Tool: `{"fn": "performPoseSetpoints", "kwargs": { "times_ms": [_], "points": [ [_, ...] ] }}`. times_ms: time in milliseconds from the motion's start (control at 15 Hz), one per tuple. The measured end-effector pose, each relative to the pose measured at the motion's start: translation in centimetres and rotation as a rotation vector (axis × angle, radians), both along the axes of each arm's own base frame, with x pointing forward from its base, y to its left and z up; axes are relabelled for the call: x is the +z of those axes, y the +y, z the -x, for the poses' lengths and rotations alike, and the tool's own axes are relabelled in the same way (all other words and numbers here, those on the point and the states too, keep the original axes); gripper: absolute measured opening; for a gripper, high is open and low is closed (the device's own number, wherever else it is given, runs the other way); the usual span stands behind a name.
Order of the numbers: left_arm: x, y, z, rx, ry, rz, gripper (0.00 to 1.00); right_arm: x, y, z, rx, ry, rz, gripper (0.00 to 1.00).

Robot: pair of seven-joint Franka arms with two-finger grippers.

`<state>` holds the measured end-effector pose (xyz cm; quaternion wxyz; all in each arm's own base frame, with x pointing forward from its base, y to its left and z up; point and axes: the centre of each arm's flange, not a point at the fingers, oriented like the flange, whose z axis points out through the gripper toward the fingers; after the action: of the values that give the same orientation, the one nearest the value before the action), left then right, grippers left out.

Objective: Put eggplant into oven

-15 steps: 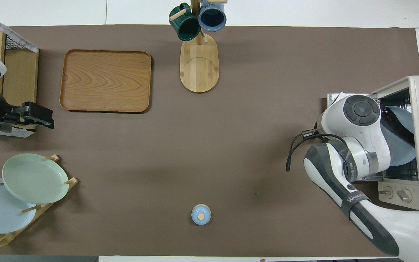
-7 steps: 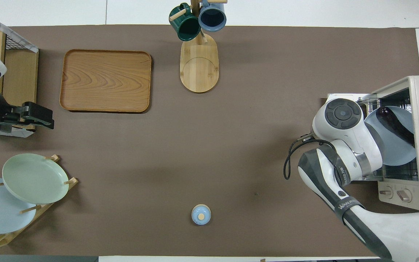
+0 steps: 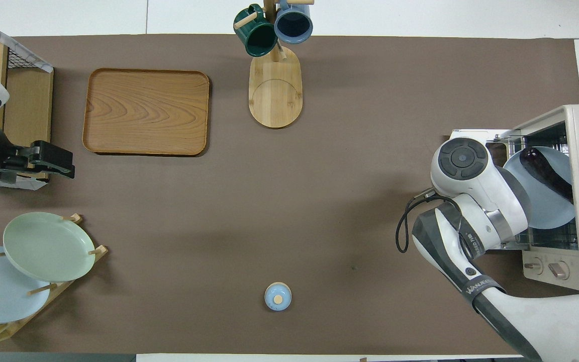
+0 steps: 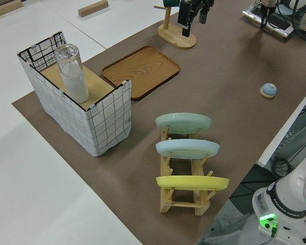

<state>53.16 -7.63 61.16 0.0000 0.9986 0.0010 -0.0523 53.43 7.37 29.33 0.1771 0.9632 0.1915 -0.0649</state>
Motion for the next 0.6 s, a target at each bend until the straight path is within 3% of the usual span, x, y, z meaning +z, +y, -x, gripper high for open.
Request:
{"fn": "performPoseSetpoints", "kwargs": {
  "times_ms": [602],
  "points": [
    [0.0, 0.0, 0.0, 0.0, 0.0, 0.0, 1.0, 5.6, -0.9, -1.1, 0.071, 0.015, 0.084, 0.01]
  ]
}}
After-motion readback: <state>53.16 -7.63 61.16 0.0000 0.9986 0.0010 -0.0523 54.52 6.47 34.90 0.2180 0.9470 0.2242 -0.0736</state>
